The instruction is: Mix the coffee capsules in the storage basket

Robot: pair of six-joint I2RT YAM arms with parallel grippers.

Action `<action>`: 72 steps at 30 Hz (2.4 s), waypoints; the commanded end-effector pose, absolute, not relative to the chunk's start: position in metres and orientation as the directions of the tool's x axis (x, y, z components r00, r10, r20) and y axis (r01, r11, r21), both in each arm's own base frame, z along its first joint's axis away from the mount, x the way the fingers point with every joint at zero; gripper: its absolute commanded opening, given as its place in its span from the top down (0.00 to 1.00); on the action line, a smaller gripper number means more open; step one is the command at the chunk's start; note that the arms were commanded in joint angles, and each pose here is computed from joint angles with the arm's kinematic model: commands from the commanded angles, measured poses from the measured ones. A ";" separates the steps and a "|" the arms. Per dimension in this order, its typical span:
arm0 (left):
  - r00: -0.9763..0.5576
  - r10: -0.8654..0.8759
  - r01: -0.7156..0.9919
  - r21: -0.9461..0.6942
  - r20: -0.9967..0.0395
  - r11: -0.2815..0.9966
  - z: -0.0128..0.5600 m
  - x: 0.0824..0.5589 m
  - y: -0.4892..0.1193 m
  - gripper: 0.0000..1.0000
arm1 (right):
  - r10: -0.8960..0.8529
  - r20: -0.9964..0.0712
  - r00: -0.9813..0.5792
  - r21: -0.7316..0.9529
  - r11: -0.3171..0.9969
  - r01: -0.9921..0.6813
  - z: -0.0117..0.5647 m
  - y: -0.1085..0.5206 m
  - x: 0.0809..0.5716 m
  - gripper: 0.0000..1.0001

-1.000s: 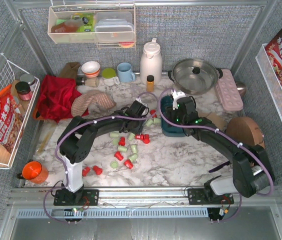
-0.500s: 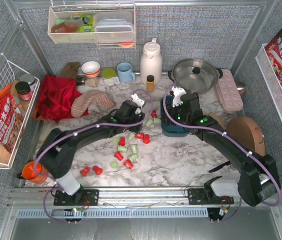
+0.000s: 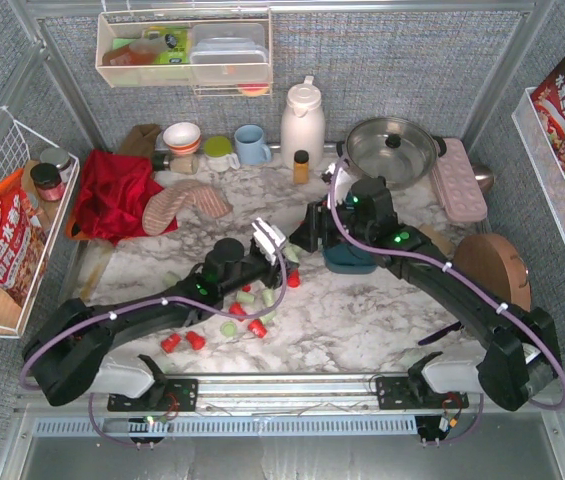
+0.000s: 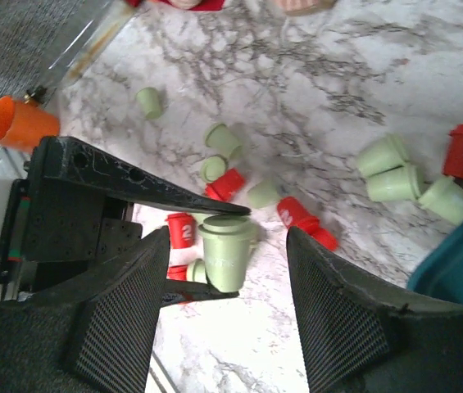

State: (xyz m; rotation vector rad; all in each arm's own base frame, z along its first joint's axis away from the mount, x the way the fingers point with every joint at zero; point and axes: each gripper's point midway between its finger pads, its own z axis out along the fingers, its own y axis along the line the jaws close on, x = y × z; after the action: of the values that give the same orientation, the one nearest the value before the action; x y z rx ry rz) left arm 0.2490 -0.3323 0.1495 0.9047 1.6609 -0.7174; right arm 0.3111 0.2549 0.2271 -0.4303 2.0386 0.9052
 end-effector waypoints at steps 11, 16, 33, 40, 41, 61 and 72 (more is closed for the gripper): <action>0.085 0.046 0.877 0.097 -0.995 0.471 0.210 0.236 -0.341 0.49 | -0.130 -0.764 -0.632 0.450 0.595 -0.666 0.211 0.271 0.271 0.37; 0.082 0.044 0.876 0.093 -0.996 0.473 0.210 0.236 -0.341 0.49 | -0.142 -0.748 -0.648 0.473 0.569 -0.672 0.209 0.280 0.264 0.40; -0.053 0.102 0.758 0.026 -0.993 0.651 0.198 0.269 -0.329 0.01 | -0.064 -0.817 -0.572 0.144 0.940 -0.311 0.191 0.188 0.334 0.91; -0.264 0.266 0.572 0.071 -0.927 0.817 0.152 0.305 -0.309 0.01 | -0.070 -0.786 -0.614 -0.072 0.997 -0.023 0.153 0.101 0.374 0.87; -0.305 0.290 0.524 0.095 -0.907 0.847 0.142 0.312 -0.303 0.01 | -0.056 -0.773 -0.632 -0.053 0.998 -0.024 0.145 0.100 0.377 0.85; -0.644 0.422 0.496 0.072 -0.638 0.865 0.029 0.286 -0.285 0.18 | -0.051 -0.646 -0.762 0.059 0.991 -0.116 0.096 0.117 0.387 0.47; -0.685 0.410 0.432 0.117 -0.603 0.894 0.032 0.292 -0.256 0.34 | -0.050 -0.647 -0.761 0.107 0.982 -0.156 0.105 0.128 0.383 0.47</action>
State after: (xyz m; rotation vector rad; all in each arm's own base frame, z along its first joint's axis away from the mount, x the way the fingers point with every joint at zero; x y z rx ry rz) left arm 0.3018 -0.2789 0.0376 0.5935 2.3411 -0.1279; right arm 0.3831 0.1218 0.0980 -0.1217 2.4401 0.1648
